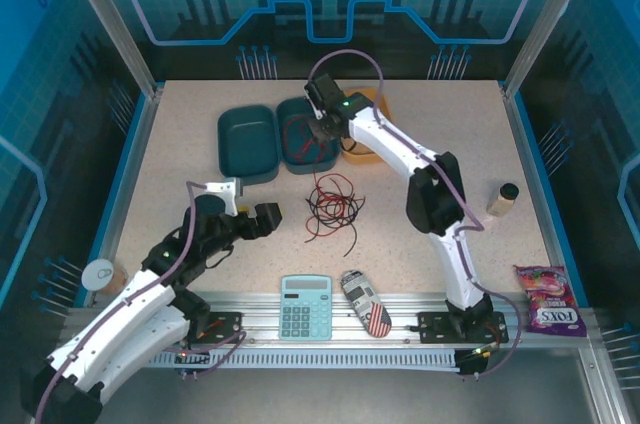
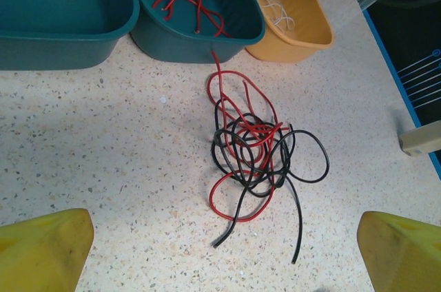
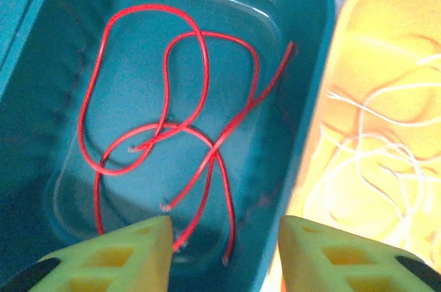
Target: Untangle the cables
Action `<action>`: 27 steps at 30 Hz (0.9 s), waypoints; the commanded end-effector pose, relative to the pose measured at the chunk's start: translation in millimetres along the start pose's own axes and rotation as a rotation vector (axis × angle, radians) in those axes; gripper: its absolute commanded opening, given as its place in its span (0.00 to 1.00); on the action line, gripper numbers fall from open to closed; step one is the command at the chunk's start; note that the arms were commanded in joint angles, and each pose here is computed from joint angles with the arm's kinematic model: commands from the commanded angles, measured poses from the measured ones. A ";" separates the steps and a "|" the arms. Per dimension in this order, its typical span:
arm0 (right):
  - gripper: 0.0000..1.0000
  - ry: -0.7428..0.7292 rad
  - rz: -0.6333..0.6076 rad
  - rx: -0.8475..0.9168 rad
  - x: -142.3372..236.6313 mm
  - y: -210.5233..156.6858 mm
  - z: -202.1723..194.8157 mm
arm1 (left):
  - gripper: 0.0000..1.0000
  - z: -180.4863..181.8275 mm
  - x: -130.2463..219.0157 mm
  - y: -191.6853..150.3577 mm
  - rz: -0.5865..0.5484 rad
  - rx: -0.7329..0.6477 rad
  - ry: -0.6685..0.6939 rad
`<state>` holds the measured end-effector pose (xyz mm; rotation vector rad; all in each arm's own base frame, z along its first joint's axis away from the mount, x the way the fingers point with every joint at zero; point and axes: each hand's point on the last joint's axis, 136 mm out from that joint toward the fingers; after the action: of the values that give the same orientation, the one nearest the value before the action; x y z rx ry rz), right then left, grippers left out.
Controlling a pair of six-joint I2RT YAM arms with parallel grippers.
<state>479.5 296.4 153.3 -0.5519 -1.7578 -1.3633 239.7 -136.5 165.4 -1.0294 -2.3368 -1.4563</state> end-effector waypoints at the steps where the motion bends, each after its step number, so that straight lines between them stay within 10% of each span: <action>1: 0.51 -0.015 -0.068 -0.052 47.5 1.5 0.6 | 0.99 1.4 -4.1 -1.4 0.007 0.030 0.001; 9: 0.73 -0.064 -0.050 -0.245 92.5 -63.7 -25.0 | 0.99 1.5 -13.5 0.0 0.014 0.063 0.008; 11: 0.99 -0.061 -0.048 -0.277 97.8 -81.3 -26.7 | 0.99 2.1 -16.8 -0.5 0.016 0.078 0.009; 27: 1.00 -0.114 0.069 -0.384 104.0 -161.8 -11.6 | 0.99 18.5 -46.1 -21.2 0.076 0.188 0.063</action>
<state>310.4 218.6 146.8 -0.8688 -1.5819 -1.6062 260.6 -150.3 122.6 -1.0333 -2.2917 -1.2333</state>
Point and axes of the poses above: each hand's point on the last joint's axis, 136 mm out from that joint toward the fingers, its own x axis back along the fingers, its own z axis along the line the jaws close on, y = z × x, and after that the axes turned 4 degrees about -x, right-handed
